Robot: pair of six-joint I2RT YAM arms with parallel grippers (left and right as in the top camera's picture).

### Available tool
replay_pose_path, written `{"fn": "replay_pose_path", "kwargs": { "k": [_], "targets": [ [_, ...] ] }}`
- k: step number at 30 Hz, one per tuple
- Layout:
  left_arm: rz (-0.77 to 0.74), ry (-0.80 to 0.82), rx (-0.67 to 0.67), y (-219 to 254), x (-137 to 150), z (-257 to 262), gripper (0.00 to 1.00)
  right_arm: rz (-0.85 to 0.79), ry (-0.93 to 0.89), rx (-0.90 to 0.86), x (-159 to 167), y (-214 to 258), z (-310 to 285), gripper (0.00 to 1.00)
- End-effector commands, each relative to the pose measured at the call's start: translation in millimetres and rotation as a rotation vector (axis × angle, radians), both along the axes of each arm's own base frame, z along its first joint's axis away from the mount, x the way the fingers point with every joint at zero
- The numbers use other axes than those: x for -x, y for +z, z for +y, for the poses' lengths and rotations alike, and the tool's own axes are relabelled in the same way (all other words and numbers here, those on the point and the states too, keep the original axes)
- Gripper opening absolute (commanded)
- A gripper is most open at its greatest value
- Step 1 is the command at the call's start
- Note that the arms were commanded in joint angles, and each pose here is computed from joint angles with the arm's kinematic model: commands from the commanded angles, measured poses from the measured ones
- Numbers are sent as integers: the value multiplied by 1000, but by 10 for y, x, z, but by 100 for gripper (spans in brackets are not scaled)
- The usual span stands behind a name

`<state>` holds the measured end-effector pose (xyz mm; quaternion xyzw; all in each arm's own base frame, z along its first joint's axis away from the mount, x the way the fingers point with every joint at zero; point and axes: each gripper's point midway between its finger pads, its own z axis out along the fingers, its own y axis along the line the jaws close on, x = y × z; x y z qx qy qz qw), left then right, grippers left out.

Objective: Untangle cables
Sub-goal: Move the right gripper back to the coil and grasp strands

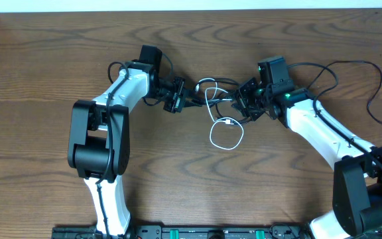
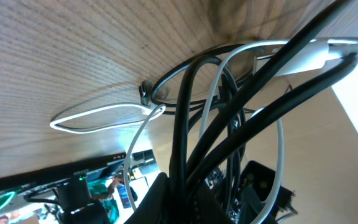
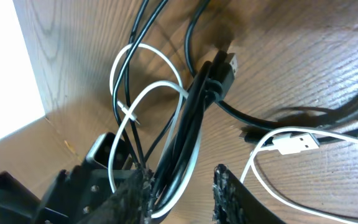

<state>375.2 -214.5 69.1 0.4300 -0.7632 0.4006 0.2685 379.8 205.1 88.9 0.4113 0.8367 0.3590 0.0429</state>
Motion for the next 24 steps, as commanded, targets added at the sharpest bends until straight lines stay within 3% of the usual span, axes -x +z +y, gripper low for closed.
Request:
{"fn": "replay_pose_path", "kwargs": {
  "k": [1, 15, 21, 24],
  "targets": [
    [66, 28, 20, -11, 13, -11, 8, 54, -59, -26, -2, -13, -28, 30],
    [66, 27, 21, -11, 13, -11, 8, 139, -181, -67, 2, -29, -27, 28],
    [65, 27, 20, -11, 13, -10, 8, 113, -240, -38, -59, -35, -10, 22],
    [65, 27, 20, -11, 13, -10, 8, 81, -245, -39, -116, -2, -1, 14]
  ]
}}
